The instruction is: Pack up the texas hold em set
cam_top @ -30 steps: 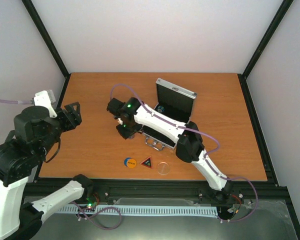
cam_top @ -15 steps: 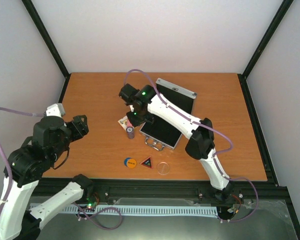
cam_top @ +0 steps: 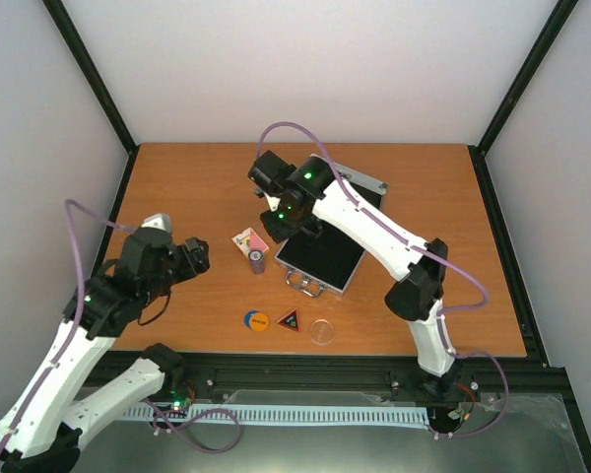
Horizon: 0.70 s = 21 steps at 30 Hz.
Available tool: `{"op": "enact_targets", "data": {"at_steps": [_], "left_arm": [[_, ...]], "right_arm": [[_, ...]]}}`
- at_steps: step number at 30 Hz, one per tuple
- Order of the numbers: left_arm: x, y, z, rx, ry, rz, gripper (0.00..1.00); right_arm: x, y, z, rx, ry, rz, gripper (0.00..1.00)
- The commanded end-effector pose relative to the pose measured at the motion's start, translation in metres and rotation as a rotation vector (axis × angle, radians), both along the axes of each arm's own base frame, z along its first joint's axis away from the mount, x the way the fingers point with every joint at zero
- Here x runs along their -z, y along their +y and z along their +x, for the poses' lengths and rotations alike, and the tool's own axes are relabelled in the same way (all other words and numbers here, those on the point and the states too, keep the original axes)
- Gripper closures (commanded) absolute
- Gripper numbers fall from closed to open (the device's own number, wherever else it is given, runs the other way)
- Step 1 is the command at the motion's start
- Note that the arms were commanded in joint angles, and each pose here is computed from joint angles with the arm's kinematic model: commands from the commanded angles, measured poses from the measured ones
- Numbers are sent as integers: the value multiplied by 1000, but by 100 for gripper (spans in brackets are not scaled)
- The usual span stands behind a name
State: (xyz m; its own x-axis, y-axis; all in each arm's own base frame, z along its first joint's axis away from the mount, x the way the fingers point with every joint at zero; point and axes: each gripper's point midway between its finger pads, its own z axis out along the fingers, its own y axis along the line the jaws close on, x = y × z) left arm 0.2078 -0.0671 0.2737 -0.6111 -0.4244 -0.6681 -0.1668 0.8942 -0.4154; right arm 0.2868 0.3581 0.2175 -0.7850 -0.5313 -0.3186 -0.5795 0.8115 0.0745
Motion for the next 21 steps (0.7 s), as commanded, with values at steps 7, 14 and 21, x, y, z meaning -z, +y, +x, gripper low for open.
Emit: {"op": "enact_targets", "data": {"at_steps": [7, 14, 21], "left_arm": [[40, -54, 40, 157, 63, -37, 11], [37, -87, 63, 312, 84, -3, 1], [51, -120, 65, 463, 147, -58, 0]], "right_arm": [[-29, -29, -26, -102, -25, 11, 97], [-46, -40, -44, -120, -37, 75, 97], [-64, -59, -55, -145, -87, 96, 97]]}}
